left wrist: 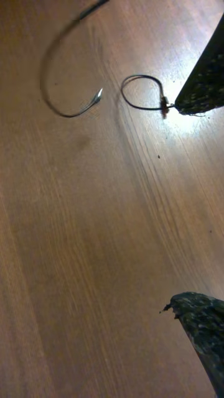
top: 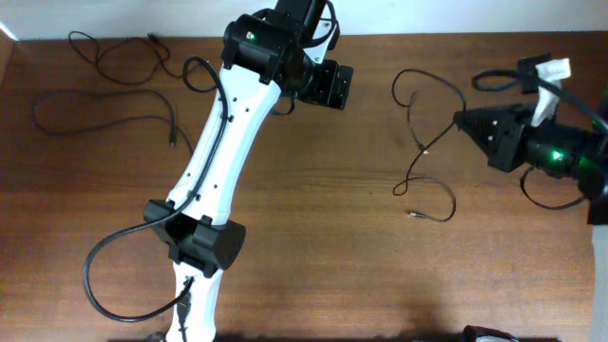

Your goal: Untangle cables

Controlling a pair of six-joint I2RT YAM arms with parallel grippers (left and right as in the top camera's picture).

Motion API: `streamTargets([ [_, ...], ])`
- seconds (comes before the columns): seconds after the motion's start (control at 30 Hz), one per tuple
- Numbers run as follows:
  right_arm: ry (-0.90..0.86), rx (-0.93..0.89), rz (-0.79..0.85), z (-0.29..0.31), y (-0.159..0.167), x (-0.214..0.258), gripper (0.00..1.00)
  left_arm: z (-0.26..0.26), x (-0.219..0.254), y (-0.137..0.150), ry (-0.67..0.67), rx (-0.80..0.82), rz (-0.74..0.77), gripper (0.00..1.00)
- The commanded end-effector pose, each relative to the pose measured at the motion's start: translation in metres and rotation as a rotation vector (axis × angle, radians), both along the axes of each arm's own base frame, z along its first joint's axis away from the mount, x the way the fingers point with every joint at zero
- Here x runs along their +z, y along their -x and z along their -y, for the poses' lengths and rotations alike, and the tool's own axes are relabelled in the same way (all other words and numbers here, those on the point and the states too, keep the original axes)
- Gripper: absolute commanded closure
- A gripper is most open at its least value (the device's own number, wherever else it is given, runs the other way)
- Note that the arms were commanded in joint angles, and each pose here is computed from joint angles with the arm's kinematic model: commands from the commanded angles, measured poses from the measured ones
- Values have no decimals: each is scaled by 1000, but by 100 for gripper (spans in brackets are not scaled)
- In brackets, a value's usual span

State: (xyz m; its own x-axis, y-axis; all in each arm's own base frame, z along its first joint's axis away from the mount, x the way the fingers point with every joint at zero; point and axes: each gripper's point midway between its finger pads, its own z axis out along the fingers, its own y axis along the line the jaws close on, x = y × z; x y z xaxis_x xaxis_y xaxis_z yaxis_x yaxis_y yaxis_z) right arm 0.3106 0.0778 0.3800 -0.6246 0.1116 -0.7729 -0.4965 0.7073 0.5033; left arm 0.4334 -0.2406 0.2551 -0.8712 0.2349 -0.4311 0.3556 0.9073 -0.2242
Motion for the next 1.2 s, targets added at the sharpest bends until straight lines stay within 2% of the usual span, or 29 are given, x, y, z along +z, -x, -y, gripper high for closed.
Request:
streamTargets([
  [0.0, -109, -80, -77, 0, -2, 14, 96, 13, 8, 10, 71, -49, -20, 12],
  [0.07, -150, -145, -132, 5, -7, 13, 96, 35, 16, 26, 181, -192, -50, 16],
  [0.17, -181, -373, -249, 29, -21, 0, 96, 59, 32, 47, 331, -364, -72, 11],
  [0.3, -259, -538, -349, 45, -27, -7, 96, 64, 37, 51, 369, -392, -78, 12],
  [0.37, -314, -579, -404, 46, -30, -10, 96, 66, 40, 53, 387, -410, -77, 14],
  [0.5, -414, -632, -520, 45, -36, -19, 96, 83, 62, 72, 540, -558, -72, 14],
  [0.6, -450, -635, -585, 42, -37, -26, 96, 91, 76, 77, 624, -609, -62, 16],
  [0.67, -477, -640, -620, 41, -37, -28, 96, 94, 80, 78, 647, -628, -53, 22],
  [0.77, -520, -667, -660, 41, -37, -29, 96, 99, 84, 84, 657, -726, 16, 22],
  [0.9, -577, -671, -716, 36, -35, -28, 96, 100, 75, 74, 561, -756, 110, 19],
  [1.0, -595, -621, -731, 29, -32, -24, 96, 104, 73, 72, 535, -760, 132, 25],
  [1.03, -606, -609, -741, 26, -31, -23, 96, 111, 73, 78, 535, -780, 132, 32],
  [1.17, -620, -609, -745, 26, -32, -21, 96, 131, 71, 101, 519, -897, 167, 32],
])
